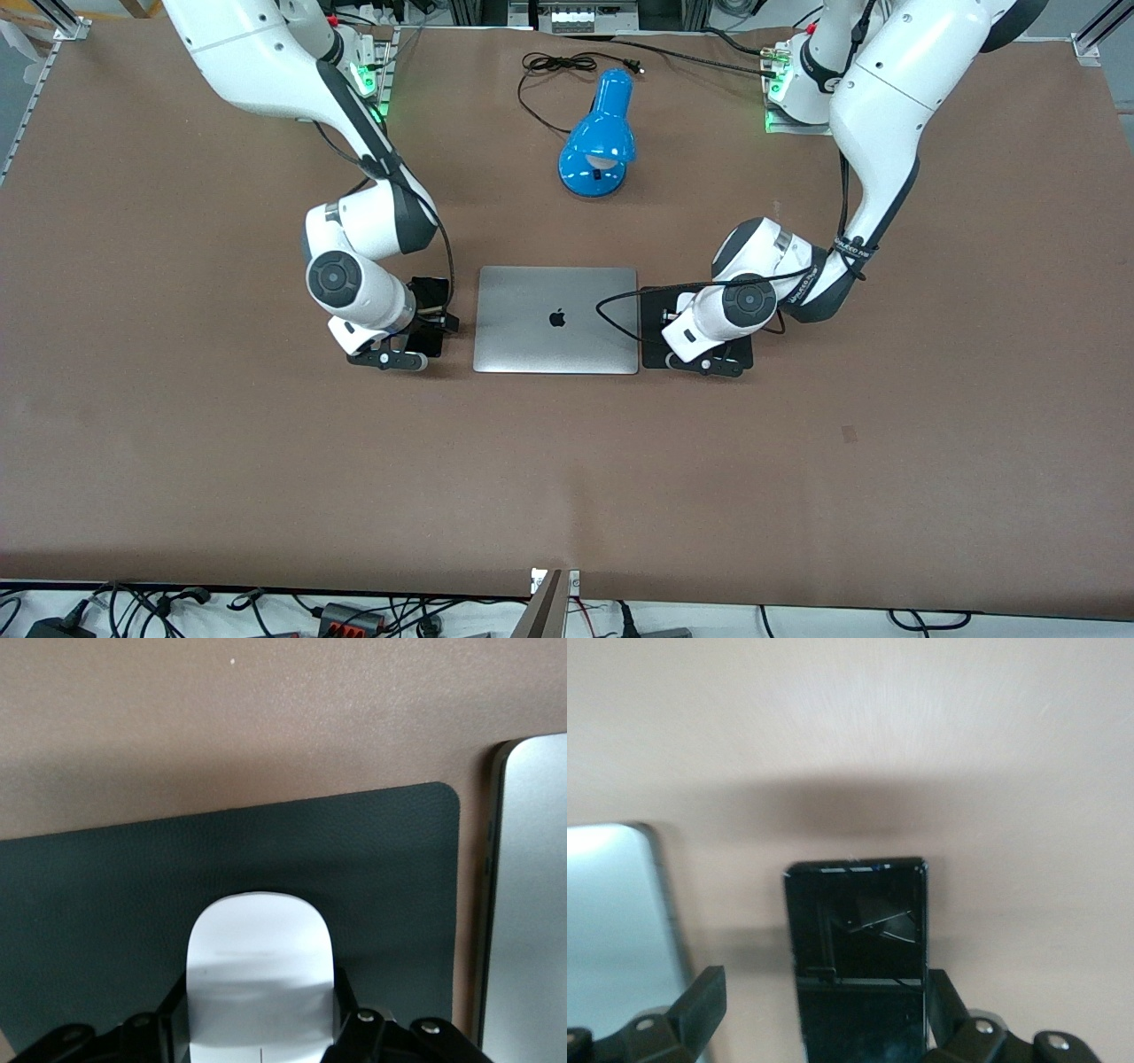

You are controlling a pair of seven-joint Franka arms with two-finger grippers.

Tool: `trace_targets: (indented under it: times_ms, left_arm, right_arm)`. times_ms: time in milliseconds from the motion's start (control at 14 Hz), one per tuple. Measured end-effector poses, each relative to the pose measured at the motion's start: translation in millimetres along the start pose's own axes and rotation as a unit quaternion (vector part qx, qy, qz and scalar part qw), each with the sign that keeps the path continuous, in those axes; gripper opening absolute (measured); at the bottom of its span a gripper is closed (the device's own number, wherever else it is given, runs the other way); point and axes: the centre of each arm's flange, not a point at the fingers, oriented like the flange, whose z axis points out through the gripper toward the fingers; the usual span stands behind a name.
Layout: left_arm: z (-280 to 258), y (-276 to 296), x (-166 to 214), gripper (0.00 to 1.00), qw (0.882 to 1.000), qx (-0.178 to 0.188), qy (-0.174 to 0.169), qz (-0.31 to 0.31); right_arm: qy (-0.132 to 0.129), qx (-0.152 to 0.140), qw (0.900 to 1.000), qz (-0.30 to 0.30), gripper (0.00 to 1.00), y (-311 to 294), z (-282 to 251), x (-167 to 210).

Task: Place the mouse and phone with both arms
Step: 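Carry the phone beside the laptop while the left gripper carries mouse onto pad, then open both grippers, releasing the phone and the mouse, and lift away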

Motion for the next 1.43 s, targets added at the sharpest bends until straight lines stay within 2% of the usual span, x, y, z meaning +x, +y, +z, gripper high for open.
trace_targets:
  times_ms: [71, 214, 357, 500, 643, 857, 1071, 1214, 1429]
  left_arm:
    - [-0.5, -0.6, 0.5, 0.66, 1.000, 0.000, 0.000, -0.006]
    - [-7.6, -7.6, 3.7, 0.84, 1.000, 0.005, -0.003, -0.017]
    - [-44.6, -30.5, 12.2, 1.00, 0.999, 0.018, -0.013, -0.038]
    - [-104.8, -68.0, 19.2, 1.00, 0.997, 0.032, -0.019, -0.069]
    - [-163.4, -108.2, 19.2, 1.00, 0.995, 0.036, -0.008, -0.095]
    - [-234.9, -150.1, 4.6, 1.00, 0.991, 0.041, 0.024, -0.128]
    - [-308.0, -203.0, -23.7, 1.00, 0.983, 0.048, 0.060, -0.165]
    - [-348.7, -225.2, -48.8, 1.00, 0.982, 0.058, 0.074, -0.164]
    - [-402.7, -217.8, -89.9, 1.00, 0.985, 0.074, 0.095, -0.124]
  right_arm:
    - [0.008, 0.004, 1.000, 0.001, 1.00, 0.9, -26.8, 1.8]
    - [0.022, 0.011, 1.000, 0.004, 1.00, 6.0, -84.7, 1.5]
    - [0.026, 0.010, 1.000, 0.003, 1.00, 22.5, -140.7, 0.7]
    - [0.019, -0.005, 1.000, -0.003, 1.00, 49.9, -192.1, 5.5]
    - [0.013, -0.017, 1.000, 0.001, 1.00, 75.1, -243.1, 13.8]
    - [0.031, -0.023, 0.999, 0.009, 1.00, 90.7, -302.2, 19.4]
    - [0.042, -0.021, 0.999, 0.003, 1.00, 116.3, -338.0, 24.5]
    - [0.057, -0.019, 0.998, -0.020, 1.00, 148.3, -356.7, 31.6]
    - [0.072, -0.019, 0.996, -0.040, 1.00, 213.3, -379.1, 37.2]
